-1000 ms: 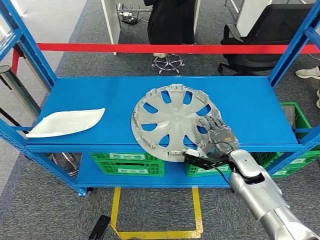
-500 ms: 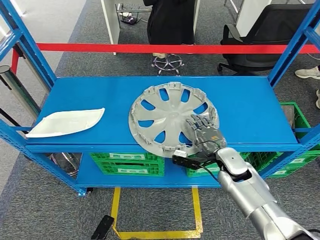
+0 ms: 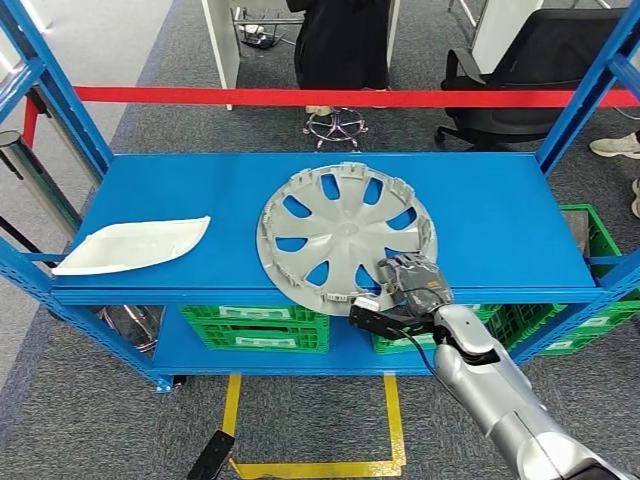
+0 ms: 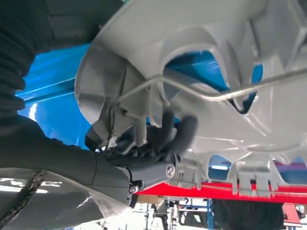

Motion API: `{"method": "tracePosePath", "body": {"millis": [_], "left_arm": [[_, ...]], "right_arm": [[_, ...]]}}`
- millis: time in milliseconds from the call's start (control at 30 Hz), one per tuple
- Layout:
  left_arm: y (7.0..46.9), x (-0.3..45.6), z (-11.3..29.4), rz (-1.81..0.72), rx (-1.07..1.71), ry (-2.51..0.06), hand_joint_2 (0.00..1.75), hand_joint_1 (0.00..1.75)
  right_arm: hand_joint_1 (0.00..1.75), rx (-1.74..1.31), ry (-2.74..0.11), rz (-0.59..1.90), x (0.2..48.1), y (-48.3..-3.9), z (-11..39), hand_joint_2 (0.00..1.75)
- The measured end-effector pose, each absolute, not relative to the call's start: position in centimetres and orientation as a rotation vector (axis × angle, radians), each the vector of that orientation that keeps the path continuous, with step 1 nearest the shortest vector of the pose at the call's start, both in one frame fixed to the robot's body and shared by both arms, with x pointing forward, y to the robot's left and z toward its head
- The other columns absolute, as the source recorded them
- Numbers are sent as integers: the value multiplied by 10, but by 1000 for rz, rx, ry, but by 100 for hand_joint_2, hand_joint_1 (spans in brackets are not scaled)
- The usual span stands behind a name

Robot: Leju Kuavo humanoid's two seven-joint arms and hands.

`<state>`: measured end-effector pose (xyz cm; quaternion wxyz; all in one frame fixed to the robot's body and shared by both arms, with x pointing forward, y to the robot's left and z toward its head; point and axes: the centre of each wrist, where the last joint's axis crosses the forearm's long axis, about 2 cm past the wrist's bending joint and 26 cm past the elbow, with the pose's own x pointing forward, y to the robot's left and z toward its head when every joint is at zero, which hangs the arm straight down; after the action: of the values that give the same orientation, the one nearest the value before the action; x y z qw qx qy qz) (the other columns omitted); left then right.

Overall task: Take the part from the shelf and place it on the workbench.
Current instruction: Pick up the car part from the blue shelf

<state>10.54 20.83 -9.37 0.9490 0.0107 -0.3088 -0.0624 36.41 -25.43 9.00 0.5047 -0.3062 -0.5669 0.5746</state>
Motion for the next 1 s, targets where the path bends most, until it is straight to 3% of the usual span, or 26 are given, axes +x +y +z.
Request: {"method": "tracePosePath", "body": {"millis": [367, 433, 500, 567, 767, 1000], "left_arm": [[209, 105, -94, -119, 31, -644, 175, 0], [209, 105, -94, -113, 28, -646, 87, 0], [209, 104, -94, -88, 14, -657, 87, 0], [210, 101, -95, -40, -7, -671, 175, 0], [216, 90, -99, 77, -10, -663, 175, 0], [221, 83, -101, 130, 4, -672, 175, 0]], "right_arm": [[175, -745, -1421, 1333, 357, -260, 87, 175], [175, -756, -1439, 1330, 355, -258, 89, 175], [175, -784, -1487, 1339, 350, -253, 91, 175], [175, -838, -1568, 1365, 339, -243, 96, 175], [175, -977, -1879, 1415, 281, -204, 127, 175], [175, -1047, -2096, 1347, 237, -205, 154, 175]]}}
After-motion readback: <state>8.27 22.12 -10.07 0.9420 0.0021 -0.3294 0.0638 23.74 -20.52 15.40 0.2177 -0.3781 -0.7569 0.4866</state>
